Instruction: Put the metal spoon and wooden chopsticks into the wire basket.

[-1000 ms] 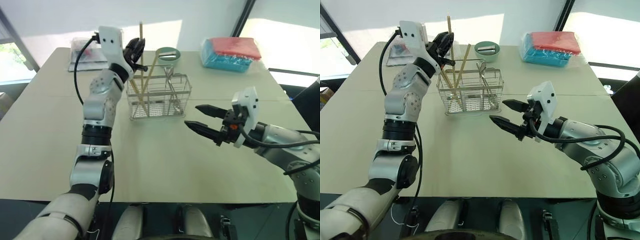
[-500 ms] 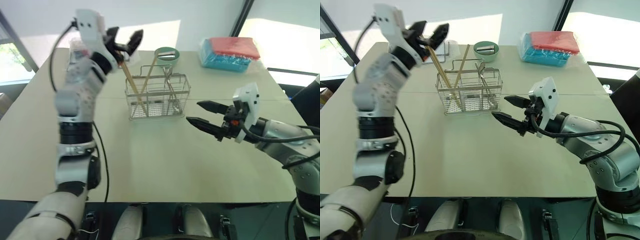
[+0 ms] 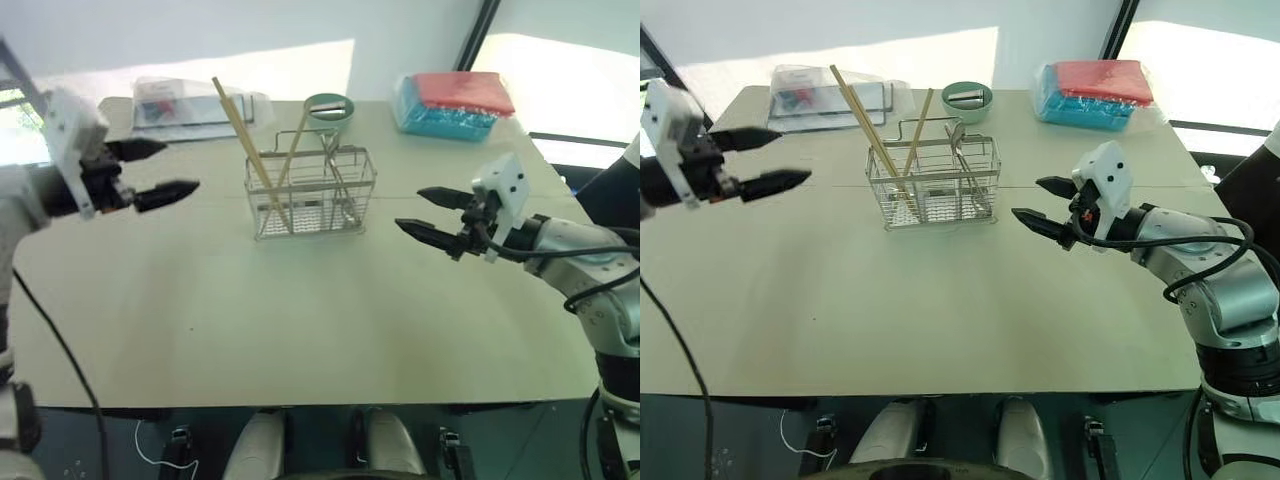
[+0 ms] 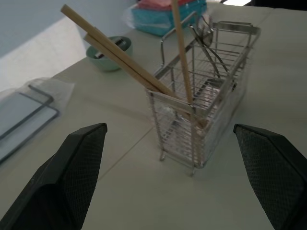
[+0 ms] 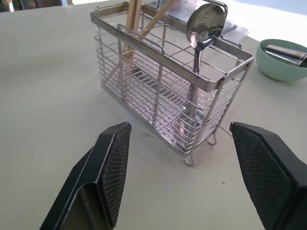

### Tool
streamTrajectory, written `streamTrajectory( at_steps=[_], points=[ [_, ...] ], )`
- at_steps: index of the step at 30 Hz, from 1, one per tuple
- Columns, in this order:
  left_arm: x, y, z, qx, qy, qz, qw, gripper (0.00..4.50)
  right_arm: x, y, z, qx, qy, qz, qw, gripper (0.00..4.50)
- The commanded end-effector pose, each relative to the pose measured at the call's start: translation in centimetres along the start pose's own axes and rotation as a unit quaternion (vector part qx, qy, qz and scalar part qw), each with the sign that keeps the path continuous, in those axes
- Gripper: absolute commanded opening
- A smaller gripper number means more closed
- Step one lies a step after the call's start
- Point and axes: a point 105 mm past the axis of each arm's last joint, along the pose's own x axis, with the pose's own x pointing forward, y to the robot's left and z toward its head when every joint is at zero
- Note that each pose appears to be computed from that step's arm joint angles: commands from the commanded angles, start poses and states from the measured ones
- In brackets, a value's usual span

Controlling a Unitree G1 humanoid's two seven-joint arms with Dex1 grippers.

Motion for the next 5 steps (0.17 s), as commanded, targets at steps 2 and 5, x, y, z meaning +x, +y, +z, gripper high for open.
streamTrajectory(
  at_steps=[2, 5],
  points=[
    [-1.33, -0.87, 1.85, 0.033, -0.023, 0.009, 0.999, 4.47, -0.24, -0.05, 1.41, -0.023, -0.023, 0.011, 0.999, 3.4],
    [-1.62, -1.06, 1.88, 0.033, -0.025, 0.022, 0.999, 4.47, 0.06, 0.37, 1.95, -0.019, -0.036, 0.021, 0.999, 3.4]
  ],
)
